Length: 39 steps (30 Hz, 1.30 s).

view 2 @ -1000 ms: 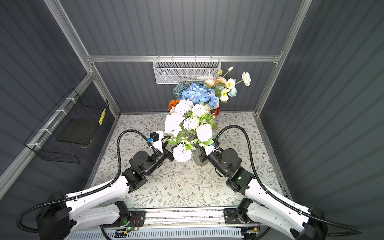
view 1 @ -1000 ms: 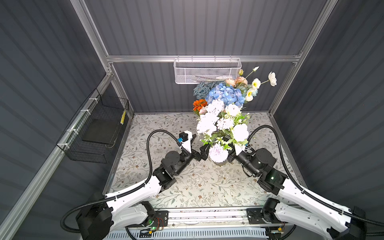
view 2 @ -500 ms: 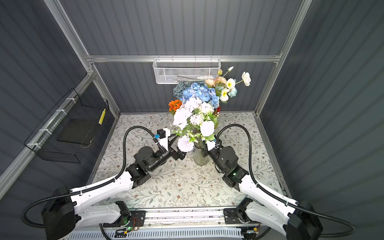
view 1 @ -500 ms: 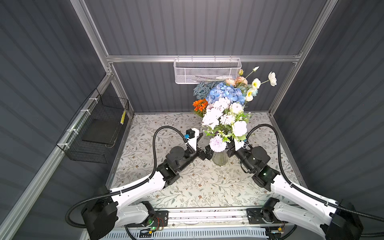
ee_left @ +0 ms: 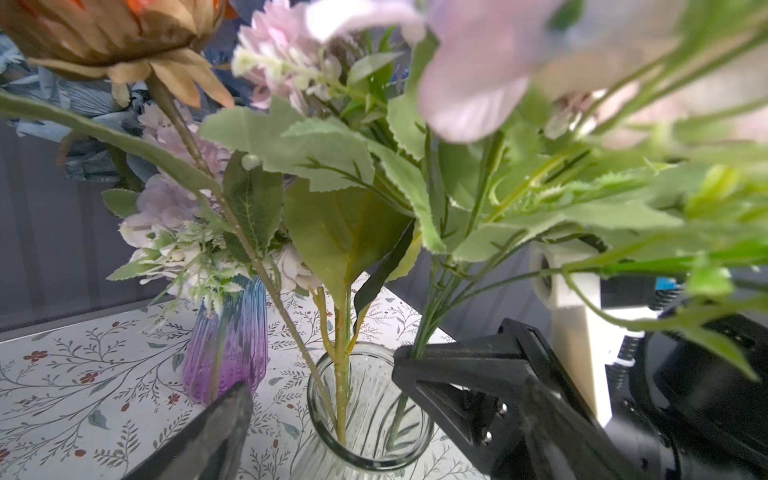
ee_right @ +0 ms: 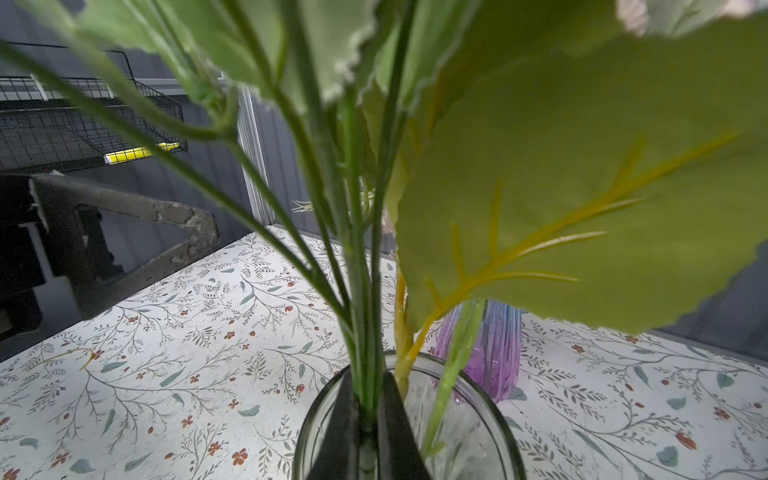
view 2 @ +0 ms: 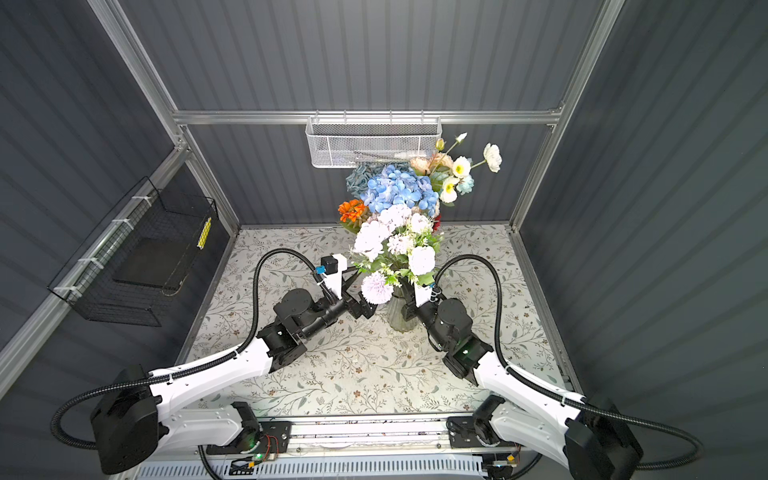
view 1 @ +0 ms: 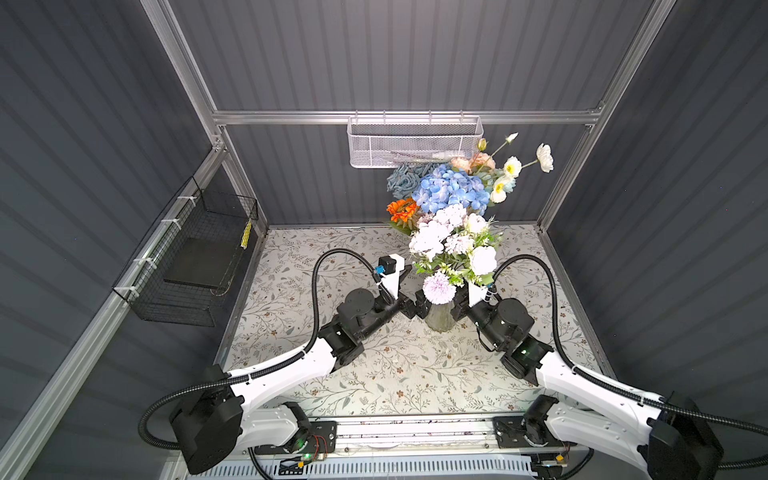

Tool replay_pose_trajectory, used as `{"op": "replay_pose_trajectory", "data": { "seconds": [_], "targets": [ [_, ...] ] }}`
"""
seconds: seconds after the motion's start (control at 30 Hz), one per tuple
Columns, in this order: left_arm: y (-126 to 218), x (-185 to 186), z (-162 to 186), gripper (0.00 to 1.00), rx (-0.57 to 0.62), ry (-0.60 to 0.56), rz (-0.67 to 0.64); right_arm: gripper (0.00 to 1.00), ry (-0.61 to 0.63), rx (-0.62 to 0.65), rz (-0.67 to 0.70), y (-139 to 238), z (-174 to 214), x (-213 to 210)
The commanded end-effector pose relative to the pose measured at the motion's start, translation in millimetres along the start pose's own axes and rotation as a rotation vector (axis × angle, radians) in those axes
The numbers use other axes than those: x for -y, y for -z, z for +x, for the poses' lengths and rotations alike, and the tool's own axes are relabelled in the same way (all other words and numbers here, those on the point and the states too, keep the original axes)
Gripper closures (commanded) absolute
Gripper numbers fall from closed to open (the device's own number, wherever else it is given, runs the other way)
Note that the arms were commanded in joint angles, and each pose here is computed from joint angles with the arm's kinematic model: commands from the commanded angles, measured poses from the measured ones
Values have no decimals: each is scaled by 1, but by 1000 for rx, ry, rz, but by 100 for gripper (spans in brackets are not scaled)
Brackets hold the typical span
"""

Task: Arrange the flowers into the vase
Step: 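Lower the pink-and-white bunch into the clear vase with both grippers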

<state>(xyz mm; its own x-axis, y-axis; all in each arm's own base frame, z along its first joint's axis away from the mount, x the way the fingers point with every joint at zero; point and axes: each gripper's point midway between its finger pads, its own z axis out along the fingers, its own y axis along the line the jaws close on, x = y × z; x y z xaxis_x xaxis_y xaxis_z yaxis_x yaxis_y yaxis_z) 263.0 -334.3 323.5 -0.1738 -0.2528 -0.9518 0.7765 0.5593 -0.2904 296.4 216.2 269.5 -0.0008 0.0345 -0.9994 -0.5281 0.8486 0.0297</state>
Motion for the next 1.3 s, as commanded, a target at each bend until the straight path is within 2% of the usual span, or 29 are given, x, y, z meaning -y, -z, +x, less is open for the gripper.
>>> {"op": "replay_pose_trajectory", "data": {
  "seconds": [0.0,0.13,0.27,0.63,0.8,0.97,1.07,1.2,1.27],
  "targets": [
    [-4,8,-19,0,52,-17,30,97,-29,-15,-14,0,7,-2],
    [-4,7,-17,0,51,-16,28,87,-25,-32,-9,2,12,-1],
    [-4,7,-18,0,53,-16,26,64,-17,-37,-8,2,14,-1],
    [-4,5,-15,0,46,-16,17,42,-18,-6,-28,3,2,-4],
    [-4,5,-15,0,43,-17,16,42,-8,1,-8,5,0,-1],
    [0,1,-17,0,56,-2,-9,65,-12,10,31,3,-3,6],
    [8,-10,-21,0,78,-3,-74,72,-20,11,73,5,-1,13],
    [21,-28,-27,0,92,-6,-161,71,-31,-16,101,11,10,19],
    [27,-35,-28,0,94,2,-187,65,-39,-43,108,14,19,21]
  ]
}}
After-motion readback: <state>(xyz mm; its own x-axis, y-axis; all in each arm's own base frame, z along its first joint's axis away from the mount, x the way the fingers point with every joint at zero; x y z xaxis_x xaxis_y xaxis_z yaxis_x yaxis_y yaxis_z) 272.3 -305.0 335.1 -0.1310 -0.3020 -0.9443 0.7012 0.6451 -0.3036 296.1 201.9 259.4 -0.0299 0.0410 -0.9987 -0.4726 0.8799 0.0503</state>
